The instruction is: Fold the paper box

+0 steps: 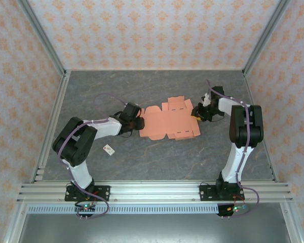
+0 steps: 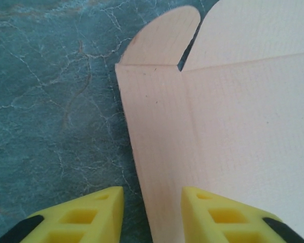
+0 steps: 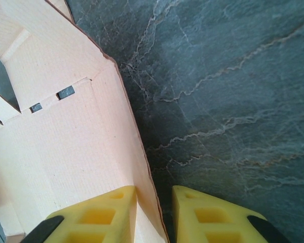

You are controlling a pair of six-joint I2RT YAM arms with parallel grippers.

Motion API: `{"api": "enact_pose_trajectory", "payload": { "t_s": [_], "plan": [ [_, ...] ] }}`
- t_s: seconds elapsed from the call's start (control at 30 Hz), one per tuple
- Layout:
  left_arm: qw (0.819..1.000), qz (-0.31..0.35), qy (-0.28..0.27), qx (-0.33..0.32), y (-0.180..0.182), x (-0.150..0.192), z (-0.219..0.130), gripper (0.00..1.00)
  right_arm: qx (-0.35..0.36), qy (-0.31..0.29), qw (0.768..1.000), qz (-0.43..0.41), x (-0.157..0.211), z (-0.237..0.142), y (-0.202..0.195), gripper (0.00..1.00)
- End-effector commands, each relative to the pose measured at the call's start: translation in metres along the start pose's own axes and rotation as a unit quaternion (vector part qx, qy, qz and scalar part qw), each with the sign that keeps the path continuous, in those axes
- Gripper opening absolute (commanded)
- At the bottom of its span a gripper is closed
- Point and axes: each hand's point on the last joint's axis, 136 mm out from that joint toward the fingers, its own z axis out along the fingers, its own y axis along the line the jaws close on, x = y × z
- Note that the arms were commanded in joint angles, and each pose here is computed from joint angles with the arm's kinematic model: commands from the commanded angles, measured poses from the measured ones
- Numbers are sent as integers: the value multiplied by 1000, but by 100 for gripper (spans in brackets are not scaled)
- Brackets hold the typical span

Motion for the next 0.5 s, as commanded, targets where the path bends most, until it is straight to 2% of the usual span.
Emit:
{"api": "enact_pose_trajectory", "payload": {
  "t_s": [0.0, 0.23, 0.47],
  "plan": [
    [1000, -4, -15, -11, 3, -12, 1, 30, -1, -1, 1000, -4, 4, 2, 3, 23],
    [999, 11, 10, -49, 25, 12, 14, 19, -5, 1, 1000, 0, 4, 4, 4, 23],
    [996, 30, 24, -82, 37, 34, 22, 13, -37, -1, 999, 5, 3, 5, 13, 23]
  ]
}}
